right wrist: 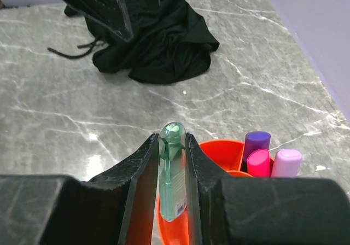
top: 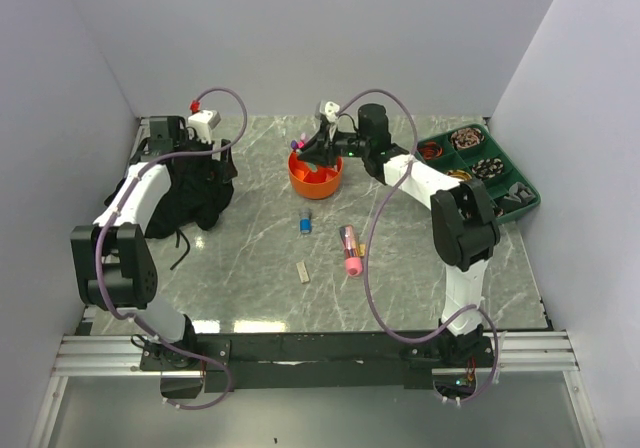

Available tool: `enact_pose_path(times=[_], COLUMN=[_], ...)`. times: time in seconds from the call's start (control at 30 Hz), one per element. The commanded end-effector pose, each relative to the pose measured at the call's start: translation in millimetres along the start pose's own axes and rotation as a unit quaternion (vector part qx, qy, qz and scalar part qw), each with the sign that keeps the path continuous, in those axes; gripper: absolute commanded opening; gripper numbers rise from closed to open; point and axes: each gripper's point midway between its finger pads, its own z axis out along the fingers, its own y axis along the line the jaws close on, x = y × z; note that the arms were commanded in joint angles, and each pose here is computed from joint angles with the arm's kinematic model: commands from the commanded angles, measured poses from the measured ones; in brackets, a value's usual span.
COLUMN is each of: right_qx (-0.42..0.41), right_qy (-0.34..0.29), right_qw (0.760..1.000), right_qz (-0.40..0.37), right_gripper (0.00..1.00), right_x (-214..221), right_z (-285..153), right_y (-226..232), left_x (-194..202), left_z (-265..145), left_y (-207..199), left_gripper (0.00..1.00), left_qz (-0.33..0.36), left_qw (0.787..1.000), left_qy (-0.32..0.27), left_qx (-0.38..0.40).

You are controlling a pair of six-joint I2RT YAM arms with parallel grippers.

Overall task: Sort the stationery into containers
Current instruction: Place the stationery in the storage box.

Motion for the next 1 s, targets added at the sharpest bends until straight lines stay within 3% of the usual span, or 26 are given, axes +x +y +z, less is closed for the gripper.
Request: enact_pose_path(times=[0.0, 0.23, 0.4, 0.57, 0.67, 0.7, 0.8, 0.97], right_qx=[-0.01, -0.013, -0.01, -0.005, -0.007, -0.007, -0.005, 0.0], right_qy=[-0.018, -0.014, -0.011, -0.006, -0.001, 0.0, 0.007, 0.021], right_qw=[0.998, 0.998, 0.998, 0.997, 0.997, 0.997, 0.997, 0.995], right_qz=[-0.056, -0.066, -0.067, -0.072, -0.074, -0.074, -0.075, -0.098], right_gripper=[0.0, 0.01, 0.11, 0.13, 0.26, 0.34, 0.43, 0.49], right_x=[-0.3, 21.3, 28.7, 30.7, 33.0, 32.4, 27.6, 4.6], right_z=[3.3, 1.8, 2.6, 0.3, -0.4, -1.1, -6.1, -18.7], right_y=[-2.9, -2.3, -5.2, -5.5, -3.6, -3.0, 1.4, 7.6], left_x=[-14.2, -7.5, -6.3, -4.2, -1.9, -3.0, -6.9, -15.5], left_z=[-2.0, 3.5, 3.1, 0.6, -1.9, -3.5, -7.8, -15.7], left_y=[8.1, 9.2, 9.7, 8.6, 6.8, 6.3, 3.7, -0.8], left_gripper=[0.99, 0.99, 0.99, 0.99, 0.99, 0.99, 0.99, 0.99], left_qz=[0.024, 0.036, 0.041, 0.043, 0.043, 0.044, 0.045, 0.044], left_qw=[1.0, 0.999, 0.999, 0.998, 0.998, 0.998, 0.998, 0.998], left_qy=[-0.007, 0.008, 0.012, 0.012, 0.014, 0.012, 0.004, -0.016], left_qx=[-0.017, -0.028, -0.032, -0.034, -0.033, -0.033, -0.033, -0.032])
